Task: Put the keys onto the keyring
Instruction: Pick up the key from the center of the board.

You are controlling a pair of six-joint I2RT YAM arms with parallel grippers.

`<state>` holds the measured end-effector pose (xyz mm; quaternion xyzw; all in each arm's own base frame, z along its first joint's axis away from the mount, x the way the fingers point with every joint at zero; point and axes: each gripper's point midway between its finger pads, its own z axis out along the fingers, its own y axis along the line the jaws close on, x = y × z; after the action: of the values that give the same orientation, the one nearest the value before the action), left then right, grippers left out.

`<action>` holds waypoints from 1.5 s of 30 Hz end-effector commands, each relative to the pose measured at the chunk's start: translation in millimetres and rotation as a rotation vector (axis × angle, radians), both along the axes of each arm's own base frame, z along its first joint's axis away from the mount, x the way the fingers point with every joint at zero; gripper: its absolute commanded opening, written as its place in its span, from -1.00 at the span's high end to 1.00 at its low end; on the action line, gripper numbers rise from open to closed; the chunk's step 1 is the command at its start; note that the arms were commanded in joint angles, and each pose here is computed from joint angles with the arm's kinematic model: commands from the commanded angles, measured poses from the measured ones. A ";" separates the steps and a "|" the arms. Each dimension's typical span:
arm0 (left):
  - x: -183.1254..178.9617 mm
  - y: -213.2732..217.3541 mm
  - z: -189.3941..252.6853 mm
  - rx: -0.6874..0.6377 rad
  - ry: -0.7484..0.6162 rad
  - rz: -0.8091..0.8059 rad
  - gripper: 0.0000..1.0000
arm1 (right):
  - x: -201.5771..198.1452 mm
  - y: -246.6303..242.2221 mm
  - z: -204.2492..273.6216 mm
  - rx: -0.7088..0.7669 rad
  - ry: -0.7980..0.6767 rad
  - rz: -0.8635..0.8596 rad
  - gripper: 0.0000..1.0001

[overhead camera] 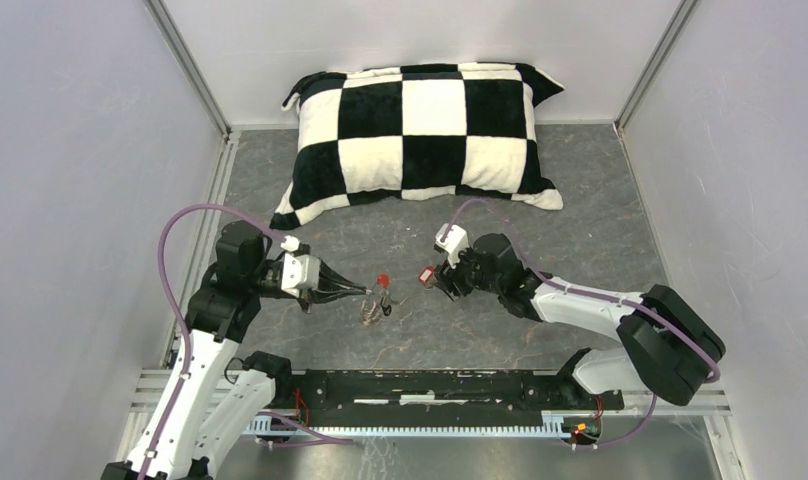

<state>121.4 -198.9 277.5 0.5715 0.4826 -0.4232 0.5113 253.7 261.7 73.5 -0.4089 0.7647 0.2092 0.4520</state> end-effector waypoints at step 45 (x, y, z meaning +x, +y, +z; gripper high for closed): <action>-17.2 -0.6 -1.2 -0.026 0.026 -0.059 0.96 | 15.1 49.4 -29.4 -0.042 0.000 0.243 0.25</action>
<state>113.5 -198.0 271.0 0.5706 0.4825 -0.4326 0.5045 255.0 301.2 32.7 -0.5064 0.7255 0.2506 0.3930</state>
